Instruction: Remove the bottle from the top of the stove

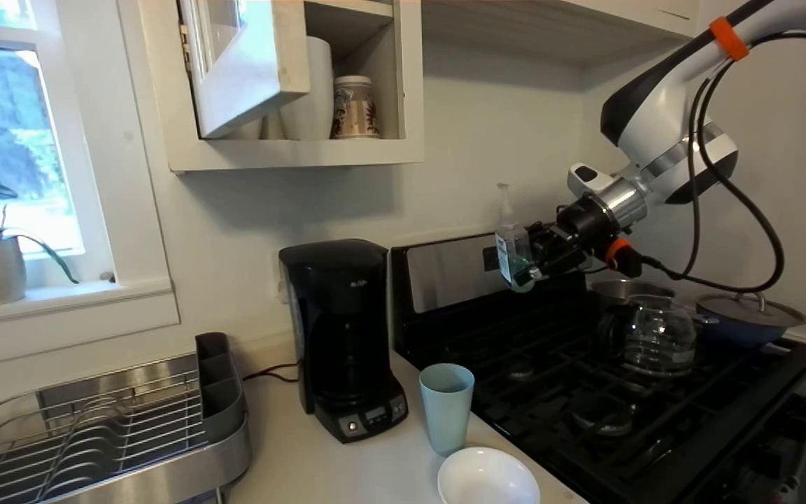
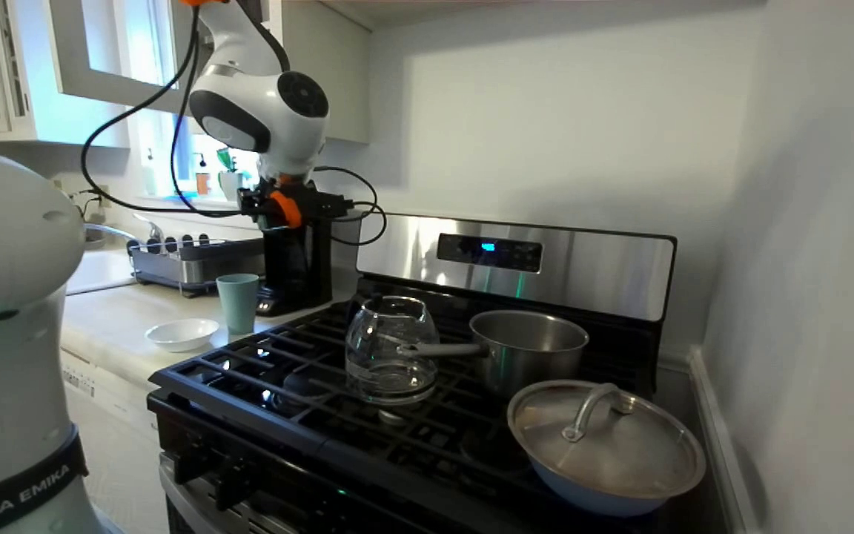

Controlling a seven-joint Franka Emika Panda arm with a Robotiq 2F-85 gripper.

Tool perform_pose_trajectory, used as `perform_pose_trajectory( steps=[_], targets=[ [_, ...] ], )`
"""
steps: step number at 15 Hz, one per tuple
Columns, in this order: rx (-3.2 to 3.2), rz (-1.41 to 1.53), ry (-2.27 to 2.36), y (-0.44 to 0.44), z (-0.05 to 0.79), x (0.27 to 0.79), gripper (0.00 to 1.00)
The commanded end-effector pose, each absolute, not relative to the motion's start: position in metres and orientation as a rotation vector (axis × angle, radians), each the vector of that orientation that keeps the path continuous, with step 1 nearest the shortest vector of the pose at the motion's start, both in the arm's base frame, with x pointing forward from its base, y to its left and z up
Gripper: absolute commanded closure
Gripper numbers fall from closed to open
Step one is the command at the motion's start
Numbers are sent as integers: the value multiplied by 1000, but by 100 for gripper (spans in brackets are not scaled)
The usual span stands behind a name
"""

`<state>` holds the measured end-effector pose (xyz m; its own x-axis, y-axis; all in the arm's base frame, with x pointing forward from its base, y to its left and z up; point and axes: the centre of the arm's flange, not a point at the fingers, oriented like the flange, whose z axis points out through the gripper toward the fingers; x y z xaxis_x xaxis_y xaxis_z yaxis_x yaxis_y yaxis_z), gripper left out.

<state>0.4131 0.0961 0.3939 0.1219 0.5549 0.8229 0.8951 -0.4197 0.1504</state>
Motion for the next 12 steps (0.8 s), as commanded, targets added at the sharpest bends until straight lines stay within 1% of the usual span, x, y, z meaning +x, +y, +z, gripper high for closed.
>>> perform_pose_trajectory(
  steps=[1,7,12],
  targets=[
    [-2025,-1240,-1423,107,365,460,47],
    [-1907,-1211,-1436,114,312,499,47],
    [-1879,-1155,-1369,124,274,521,47]
  ],
)
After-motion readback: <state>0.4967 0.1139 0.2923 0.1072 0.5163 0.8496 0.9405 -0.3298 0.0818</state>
